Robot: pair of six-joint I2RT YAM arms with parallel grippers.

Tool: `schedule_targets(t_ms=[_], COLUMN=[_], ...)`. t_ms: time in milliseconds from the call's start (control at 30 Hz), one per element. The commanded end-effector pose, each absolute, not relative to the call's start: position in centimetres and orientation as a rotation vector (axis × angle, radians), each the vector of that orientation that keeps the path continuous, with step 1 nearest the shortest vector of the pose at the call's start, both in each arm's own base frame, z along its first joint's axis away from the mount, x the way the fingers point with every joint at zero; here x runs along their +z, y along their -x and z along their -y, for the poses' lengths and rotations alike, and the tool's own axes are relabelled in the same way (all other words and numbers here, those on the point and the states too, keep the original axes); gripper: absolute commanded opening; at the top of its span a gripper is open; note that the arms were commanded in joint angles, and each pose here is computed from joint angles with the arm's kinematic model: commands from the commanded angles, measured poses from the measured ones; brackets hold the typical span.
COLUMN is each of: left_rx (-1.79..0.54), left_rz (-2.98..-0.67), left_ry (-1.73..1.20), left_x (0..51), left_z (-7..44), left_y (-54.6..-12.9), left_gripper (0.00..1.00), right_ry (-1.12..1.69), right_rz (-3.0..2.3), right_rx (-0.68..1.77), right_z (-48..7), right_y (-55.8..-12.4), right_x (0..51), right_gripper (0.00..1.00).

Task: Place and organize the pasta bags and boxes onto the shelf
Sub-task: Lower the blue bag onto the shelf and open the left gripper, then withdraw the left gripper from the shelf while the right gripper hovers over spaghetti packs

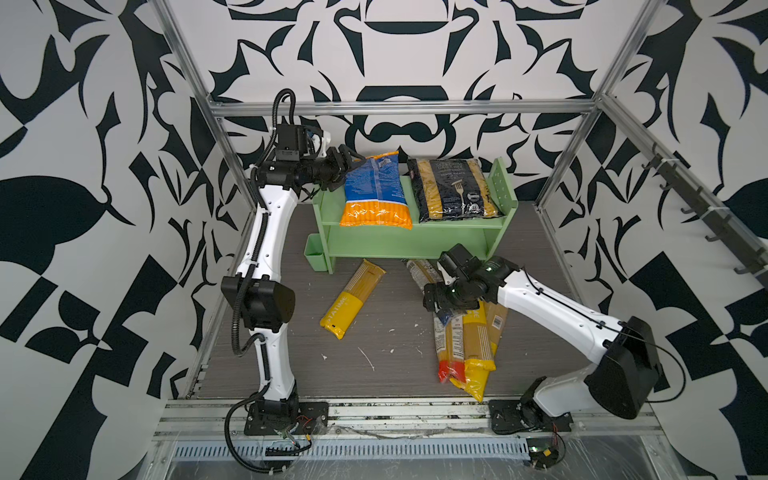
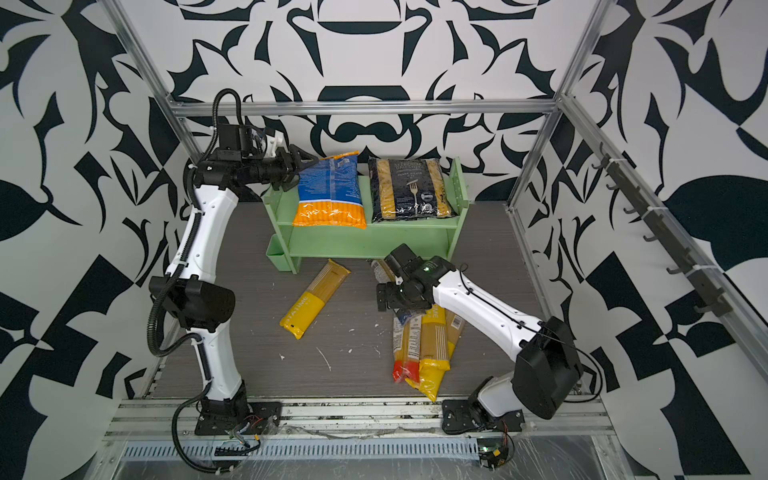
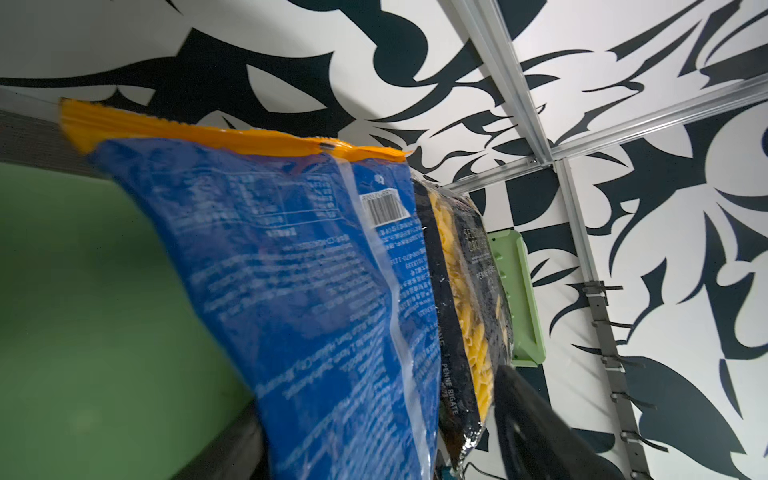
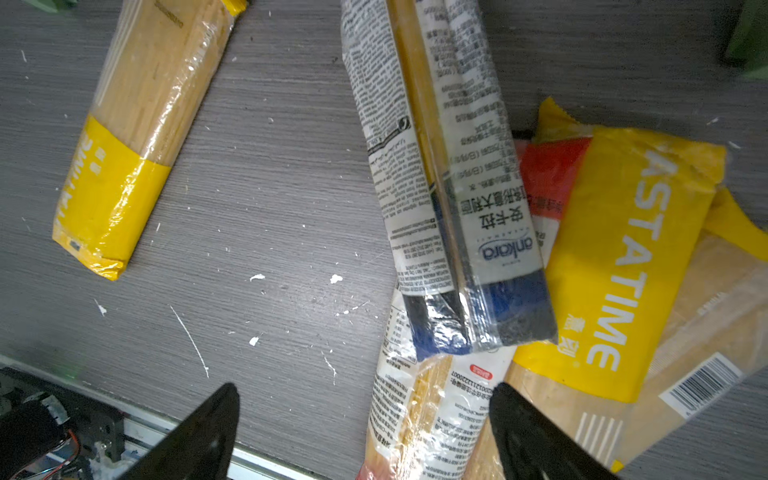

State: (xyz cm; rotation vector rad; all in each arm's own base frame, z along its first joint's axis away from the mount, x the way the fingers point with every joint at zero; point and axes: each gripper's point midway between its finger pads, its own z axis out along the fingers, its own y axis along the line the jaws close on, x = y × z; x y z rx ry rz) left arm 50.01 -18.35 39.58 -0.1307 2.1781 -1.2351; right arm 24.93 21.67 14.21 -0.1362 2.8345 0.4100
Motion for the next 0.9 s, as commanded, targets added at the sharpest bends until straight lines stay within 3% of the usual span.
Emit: schedule_targets(t_ms=[0, 233, 567, 733, 867], left_rx=[-1.179, -1.195, -1.281, -1.243, -1.126], left_rz=[-2.139, -2.105, -2.079, -2.047, -2.028], left_ry=[0.166, 0.177, 0.138, 0.054, 0.009], left_x=[42.3, 43.6, 44.5, 46.2, 46.9], left_z=[15.9, 14.9, 15.8, 15.7, 14.8], left_y=[-48.4, -47.8, -46.4, -44.2, -42.2], left_gripper=[0.78, 0.74, 0.41, 0.47, 0.73], right_ry=[0.084, 0.053, 0.031, 0.027, -0.044], right_rz=[-2.826, -2.811, -2.788, -2.769, -2.693], right_rx=[0.378, 0.392, 0.371, 0.163, -0.207], right_z=[-20.7, -20.8, -20.8, -19.3, -15.9], right_y=[-24.7, -24.8, -24.8, -24.9, -25.7], right_x=[14.5, 14.9, 15.5, 15.9, 17.3], right_gripper=[0.96, 0.96, 0.96, 0.99, 0.99])
